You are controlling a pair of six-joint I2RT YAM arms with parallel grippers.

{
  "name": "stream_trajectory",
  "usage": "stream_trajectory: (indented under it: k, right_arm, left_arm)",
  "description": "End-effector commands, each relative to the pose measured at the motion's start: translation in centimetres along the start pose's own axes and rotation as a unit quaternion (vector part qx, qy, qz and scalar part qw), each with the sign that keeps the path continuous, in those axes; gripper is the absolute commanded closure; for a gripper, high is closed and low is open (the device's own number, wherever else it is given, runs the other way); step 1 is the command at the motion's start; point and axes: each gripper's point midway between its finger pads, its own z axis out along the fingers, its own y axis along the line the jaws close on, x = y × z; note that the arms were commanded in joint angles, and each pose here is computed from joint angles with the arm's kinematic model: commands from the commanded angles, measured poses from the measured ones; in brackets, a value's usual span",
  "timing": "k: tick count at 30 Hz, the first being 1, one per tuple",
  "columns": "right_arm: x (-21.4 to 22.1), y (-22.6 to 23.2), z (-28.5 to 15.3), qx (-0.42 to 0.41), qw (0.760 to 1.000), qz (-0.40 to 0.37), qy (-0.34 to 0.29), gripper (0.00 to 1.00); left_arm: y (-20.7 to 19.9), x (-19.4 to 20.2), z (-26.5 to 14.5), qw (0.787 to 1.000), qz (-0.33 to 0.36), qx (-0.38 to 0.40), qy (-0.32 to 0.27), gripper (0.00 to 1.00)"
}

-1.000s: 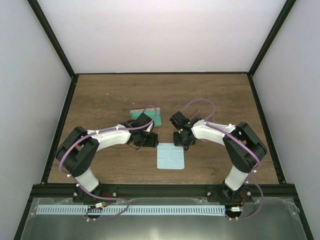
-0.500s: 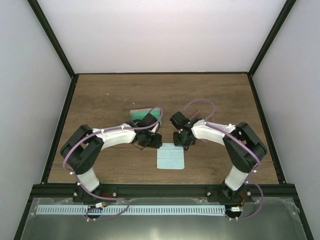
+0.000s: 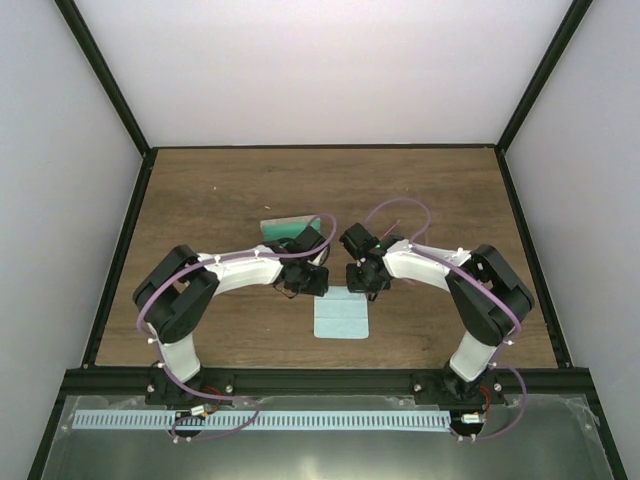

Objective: Organize the sunglasses
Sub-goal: Fold the glasses cleaning cloth at the center of the board.

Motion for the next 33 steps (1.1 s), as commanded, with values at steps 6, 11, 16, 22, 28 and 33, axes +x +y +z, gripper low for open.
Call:
stream_trajectory:
  k: [6,11,16,22,28,33]
  right_arm:
    - [0.5,-0.3,0.4,0.001,1.000,-0.006,0.010,0.99]
    - [0.6,-0.4,0.5,0.001,1.000,-0.006,0.010,0.99]
    - [0.6,-0.4,0.3,-0.001,1.000,-0.005,0.008,0.99]
    - [-0.3,0.2,-0.3,-0.005,1.000,-0.009,-0.002,0.99]
    - [-1.9,0.8,-0.6,0.001,1.000,-0.015,-0.013,0.99]
    - [-3.4,1.3,-0.8,0.008,0.999,-0.023,-0.023,0.99]
  left_arm:
    - [1.1,2.1,1.8,0.999,-0.015,-0.019,0.042,0.78]
    - [1.2,2.6,2.2,0.998,-0.020,-0.015,0.051,0.88]
    - [1.4,2.6,2.1,0.998,-0.019,-0.021,0.048,0.95]
    - [1.5,1.2,2.0,0.999,-0.016,-0.036,0.037,0.96]
    - [1.8,-1.4,1.8,0.999,-0.012,-0.042,0.025,0.96]
    - [2.6,-3.4,1.8,0.999,-0.021,-0.037,0.023,0.96]
